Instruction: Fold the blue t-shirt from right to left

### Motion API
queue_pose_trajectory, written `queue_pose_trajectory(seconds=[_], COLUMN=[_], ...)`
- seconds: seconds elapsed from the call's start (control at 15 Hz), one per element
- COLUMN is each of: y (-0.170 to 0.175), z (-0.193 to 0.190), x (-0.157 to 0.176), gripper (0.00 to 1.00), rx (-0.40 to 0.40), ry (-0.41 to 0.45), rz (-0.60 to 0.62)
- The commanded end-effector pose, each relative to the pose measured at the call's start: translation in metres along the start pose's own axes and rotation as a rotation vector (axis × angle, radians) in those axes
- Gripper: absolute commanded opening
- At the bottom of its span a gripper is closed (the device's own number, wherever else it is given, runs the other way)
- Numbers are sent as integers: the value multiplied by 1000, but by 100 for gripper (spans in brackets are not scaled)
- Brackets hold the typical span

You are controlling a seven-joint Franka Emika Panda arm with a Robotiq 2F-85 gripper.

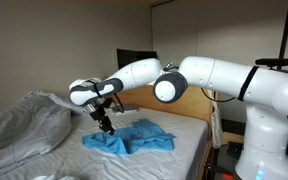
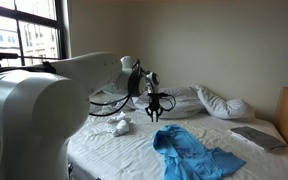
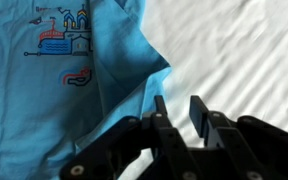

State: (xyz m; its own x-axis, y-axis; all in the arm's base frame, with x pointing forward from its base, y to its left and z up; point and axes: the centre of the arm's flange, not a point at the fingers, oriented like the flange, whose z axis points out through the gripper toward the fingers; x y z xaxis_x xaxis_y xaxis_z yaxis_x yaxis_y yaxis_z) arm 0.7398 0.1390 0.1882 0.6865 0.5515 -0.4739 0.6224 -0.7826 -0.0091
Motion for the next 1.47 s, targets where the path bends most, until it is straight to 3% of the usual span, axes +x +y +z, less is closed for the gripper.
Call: queue_pose_trajectory(seconds=[0.0, 0.27, 0.4, 0.53, 0.8, 1.0, 1.33, 1.4], y=[-14, 7, 21, 33, 45, 52, 59, 105], z=[8, -16, -28, -36, -42, -41, -48, -72], x=[-73, -83, -92, -104, -142, -167, -191, -138], gripper=[62, 88, 100, 100, 100, 100, 100, 100], rx=[-36, -76, -41, 29, 263, 383, 442, 393], ry=[77, 148, 163, 157, 118, 103, 119, 110], rz=[65, 154, 187, 201, 224, 259, 339, 304])
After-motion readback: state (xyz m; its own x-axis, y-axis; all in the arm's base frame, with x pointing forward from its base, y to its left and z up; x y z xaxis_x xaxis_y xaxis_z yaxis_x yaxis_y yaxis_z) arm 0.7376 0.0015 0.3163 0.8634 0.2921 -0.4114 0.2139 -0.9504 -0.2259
